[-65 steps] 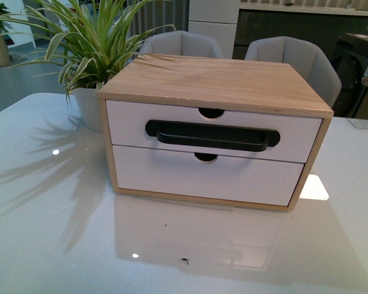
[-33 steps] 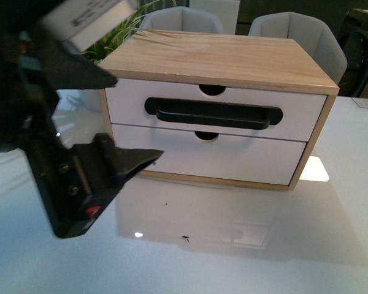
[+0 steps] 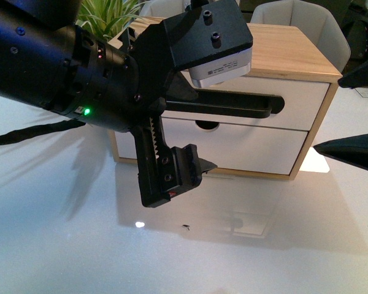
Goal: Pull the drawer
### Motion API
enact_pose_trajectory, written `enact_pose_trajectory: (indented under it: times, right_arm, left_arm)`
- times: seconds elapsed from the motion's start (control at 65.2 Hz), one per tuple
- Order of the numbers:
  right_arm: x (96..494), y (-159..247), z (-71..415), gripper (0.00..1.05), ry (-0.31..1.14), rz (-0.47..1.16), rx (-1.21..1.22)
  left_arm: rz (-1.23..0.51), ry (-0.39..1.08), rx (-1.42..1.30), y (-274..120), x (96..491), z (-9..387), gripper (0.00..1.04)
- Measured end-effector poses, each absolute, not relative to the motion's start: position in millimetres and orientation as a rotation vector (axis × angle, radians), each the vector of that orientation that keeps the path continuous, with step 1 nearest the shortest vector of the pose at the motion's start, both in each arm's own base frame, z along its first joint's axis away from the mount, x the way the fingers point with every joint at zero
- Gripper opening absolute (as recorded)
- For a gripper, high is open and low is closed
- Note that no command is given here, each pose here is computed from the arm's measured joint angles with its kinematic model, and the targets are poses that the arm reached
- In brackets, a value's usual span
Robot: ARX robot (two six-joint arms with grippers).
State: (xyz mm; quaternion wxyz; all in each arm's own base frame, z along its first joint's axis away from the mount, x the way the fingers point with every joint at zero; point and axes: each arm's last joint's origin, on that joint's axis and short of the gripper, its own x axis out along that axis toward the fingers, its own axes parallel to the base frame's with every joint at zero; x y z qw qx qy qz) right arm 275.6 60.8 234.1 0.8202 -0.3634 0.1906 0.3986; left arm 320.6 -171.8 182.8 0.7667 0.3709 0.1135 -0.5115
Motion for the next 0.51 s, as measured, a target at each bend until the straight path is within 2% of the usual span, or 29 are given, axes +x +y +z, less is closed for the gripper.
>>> enact_pose_trajectory:
  times: [0.506]
  right_arm:
    - [304.2, 83.3, 223.5, 0.96, 0.385, 0.918, -0.776]
  left_arm:
    - [-1.031, 0.242, 0.906, -172.4, 366.8, 154.9, 0.97]
